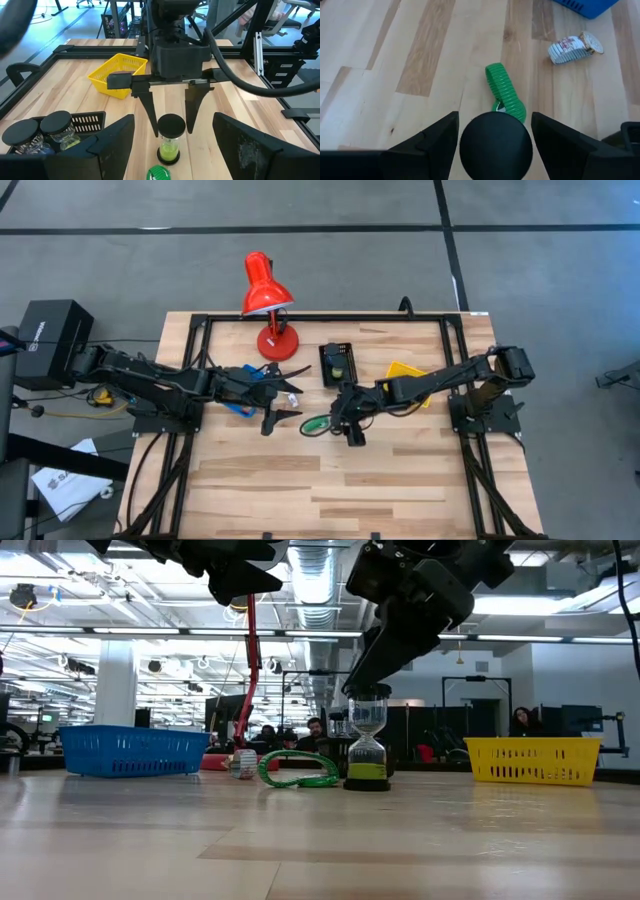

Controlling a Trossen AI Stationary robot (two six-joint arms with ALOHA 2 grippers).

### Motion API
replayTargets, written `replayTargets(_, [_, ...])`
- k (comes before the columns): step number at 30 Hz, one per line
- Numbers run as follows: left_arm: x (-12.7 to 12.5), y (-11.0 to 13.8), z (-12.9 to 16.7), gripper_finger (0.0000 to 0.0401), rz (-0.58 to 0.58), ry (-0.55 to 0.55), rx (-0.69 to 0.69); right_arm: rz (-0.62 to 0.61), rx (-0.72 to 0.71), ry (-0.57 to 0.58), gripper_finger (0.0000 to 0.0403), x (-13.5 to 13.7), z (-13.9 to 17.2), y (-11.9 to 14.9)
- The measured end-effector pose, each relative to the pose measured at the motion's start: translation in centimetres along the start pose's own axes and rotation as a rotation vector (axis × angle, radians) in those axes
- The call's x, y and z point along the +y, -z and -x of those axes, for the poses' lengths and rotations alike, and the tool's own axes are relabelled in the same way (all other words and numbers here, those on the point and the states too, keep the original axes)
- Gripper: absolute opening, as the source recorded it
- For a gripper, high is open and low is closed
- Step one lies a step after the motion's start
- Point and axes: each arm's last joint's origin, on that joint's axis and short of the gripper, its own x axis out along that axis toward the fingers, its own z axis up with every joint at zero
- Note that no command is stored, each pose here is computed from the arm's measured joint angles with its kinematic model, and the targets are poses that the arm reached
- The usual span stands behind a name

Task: Pick & Place Office items
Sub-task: Put the yellow hourglass into the black basket

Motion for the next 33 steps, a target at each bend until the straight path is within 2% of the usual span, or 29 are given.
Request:
replayTargets(10, [0.0, 0.0, 0.0, 0.0264, 0.0, 0.0, -0.003, -0.003, 0.049, 0.001, 0.024, 0.0, -0.8, 0.7])
replayTargets(12, [0.0, -0.1, 0.0, 0.0264, 0.001, 0.0, -0.006, 0.0, 0.022, 0.001, 0.024, 0.1, -1.4, 0.4])
replayTargets(18, [0.0, -0.1, 0.0, 0.0264, 0.002, 0.001, -0.015, -0.001, 0.083, -0.001, 0.024, 0.1, -2.1, 1.3])
replayTargets(23, [0.0, -0.2, 0.0, 0.0264, 0.002, 0.001, -0.015, 0.039, 0.083, -0.003, 0.024, 0.1, -2.1, 1.2])
replayTargets(33, [0.0, -0.2, 0.0, 0.0264, 0.002, 0.001, -0.016, 0.044, 0.057, -0.001, 0.024, 0.1, -1.8, 0.9])
